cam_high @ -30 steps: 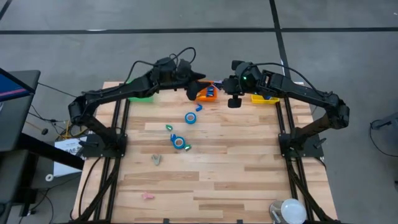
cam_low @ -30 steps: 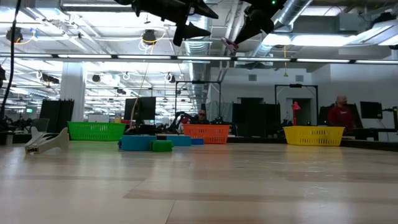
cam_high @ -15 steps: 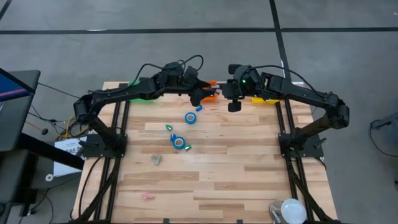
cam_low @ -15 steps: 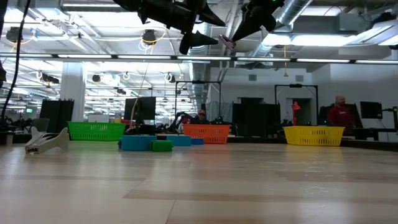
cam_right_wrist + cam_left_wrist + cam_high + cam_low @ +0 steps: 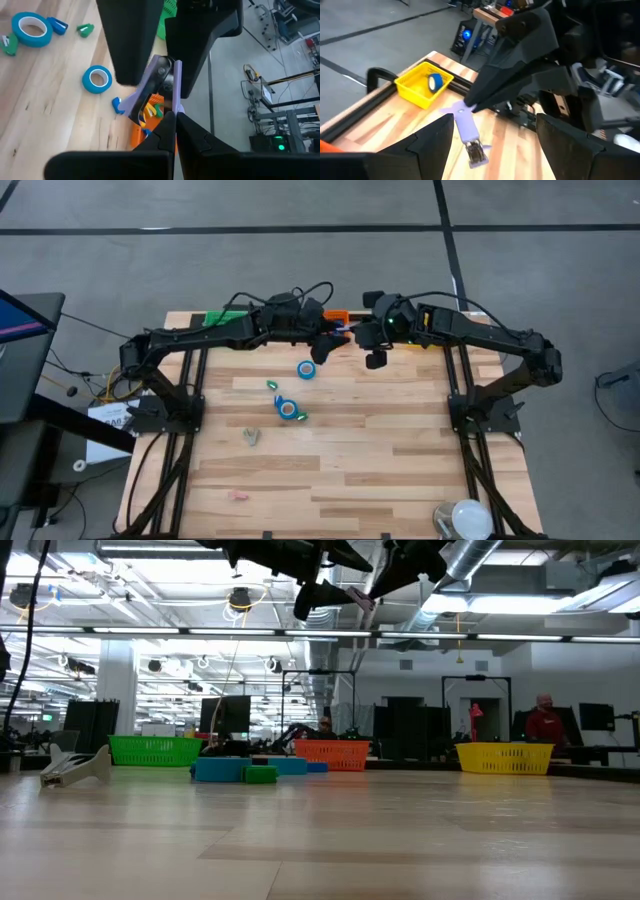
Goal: Pick and place Stapler, Stapler remover, tape
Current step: Put the purple staple remover into the green bin
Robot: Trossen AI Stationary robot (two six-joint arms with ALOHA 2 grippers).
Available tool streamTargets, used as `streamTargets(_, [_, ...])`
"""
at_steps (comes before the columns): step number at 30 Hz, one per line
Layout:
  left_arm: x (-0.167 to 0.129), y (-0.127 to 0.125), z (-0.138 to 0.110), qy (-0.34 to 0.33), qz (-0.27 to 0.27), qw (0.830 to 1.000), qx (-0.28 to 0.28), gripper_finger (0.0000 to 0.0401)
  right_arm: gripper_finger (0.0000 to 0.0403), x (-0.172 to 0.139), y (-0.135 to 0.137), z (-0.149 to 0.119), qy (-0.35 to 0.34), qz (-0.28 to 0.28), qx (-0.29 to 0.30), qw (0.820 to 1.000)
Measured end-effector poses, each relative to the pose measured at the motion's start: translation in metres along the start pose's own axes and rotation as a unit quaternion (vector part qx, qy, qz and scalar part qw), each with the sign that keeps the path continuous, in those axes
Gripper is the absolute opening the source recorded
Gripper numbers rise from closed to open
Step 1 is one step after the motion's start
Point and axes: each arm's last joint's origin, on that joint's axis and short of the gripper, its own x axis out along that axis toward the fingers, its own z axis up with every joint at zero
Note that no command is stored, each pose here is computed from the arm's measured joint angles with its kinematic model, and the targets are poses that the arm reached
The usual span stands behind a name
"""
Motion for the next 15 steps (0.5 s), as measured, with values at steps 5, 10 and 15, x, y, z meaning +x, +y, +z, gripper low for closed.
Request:
streamTargets(5, [0.0005,-0.0014,-0.0038,0.000,0.047,0.999,-0.006,0.0273,0.0000,0.0000,-0.0006,-0.0009,0.012,-0.012,0.000,1.000])
streamTargets(10, [0.0003,0.0002,-0.0064,0.011,0.059,0.998,-0.014,0.0273,0.0000,0.0000,-0.0003,-0.0014,0.015,-0.011,-0.001,1.000])
streamTargets(15, [0.0000,0.0014,-0.0058,0.010,0.060,0.998,-0.014,0.0268,0.0000,0.0000,0.0002,-0.0020,0.018,-0.008,-0.003,1.000])
